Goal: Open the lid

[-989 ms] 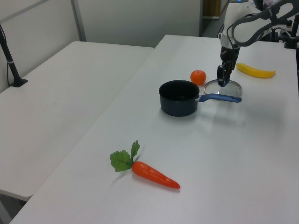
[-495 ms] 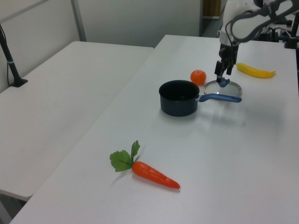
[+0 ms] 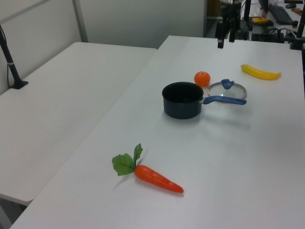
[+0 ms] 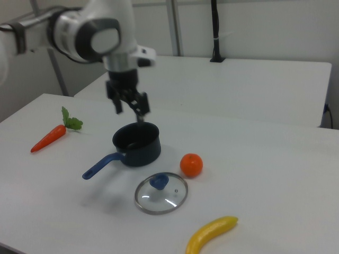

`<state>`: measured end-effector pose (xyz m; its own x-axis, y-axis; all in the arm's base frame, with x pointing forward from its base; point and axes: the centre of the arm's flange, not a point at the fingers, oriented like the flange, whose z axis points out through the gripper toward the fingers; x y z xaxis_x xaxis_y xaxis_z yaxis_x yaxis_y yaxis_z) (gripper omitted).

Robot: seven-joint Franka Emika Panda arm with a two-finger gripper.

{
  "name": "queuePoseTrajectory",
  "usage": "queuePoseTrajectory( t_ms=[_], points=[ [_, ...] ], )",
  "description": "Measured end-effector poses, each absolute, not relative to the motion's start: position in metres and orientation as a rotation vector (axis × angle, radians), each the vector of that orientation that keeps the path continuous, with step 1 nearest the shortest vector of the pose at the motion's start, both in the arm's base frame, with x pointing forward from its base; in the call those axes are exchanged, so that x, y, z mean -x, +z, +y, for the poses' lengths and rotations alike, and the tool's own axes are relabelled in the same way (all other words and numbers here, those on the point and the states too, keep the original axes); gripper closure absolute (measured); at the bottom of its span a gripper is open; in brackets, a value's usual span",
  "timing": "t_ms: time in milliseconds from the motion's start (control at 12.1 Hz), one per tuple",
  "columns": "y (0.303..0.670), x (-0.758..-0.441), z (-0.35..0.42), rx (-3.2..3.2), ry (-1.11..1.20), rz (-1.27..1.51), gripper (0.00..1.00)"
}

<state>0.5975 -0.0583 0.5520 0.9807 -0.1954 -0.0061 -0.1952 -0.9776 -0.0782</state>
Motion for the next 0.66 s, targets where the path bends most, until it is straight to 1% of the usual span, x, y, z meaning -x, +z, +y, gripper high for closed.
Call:
queuePoseTrajectory(
  t_ms=[82,165,247,412,660],
  points=[
    [0.574,-0.587,-0.036,3.050,0.013,0.240,0.00],
    [0.587,-0.577,-0.012,3.052,0.034,0.174,0.00],
    [0.592,-0.571,0.010,3.054,0.061,0.115,0.00],
    [0.589,-0.569,0.025,3.057,0.093,0.079,0.00],
    [0.591,-0.568,0.009,3.055,0.088,0.124,0.00]
  ],
)
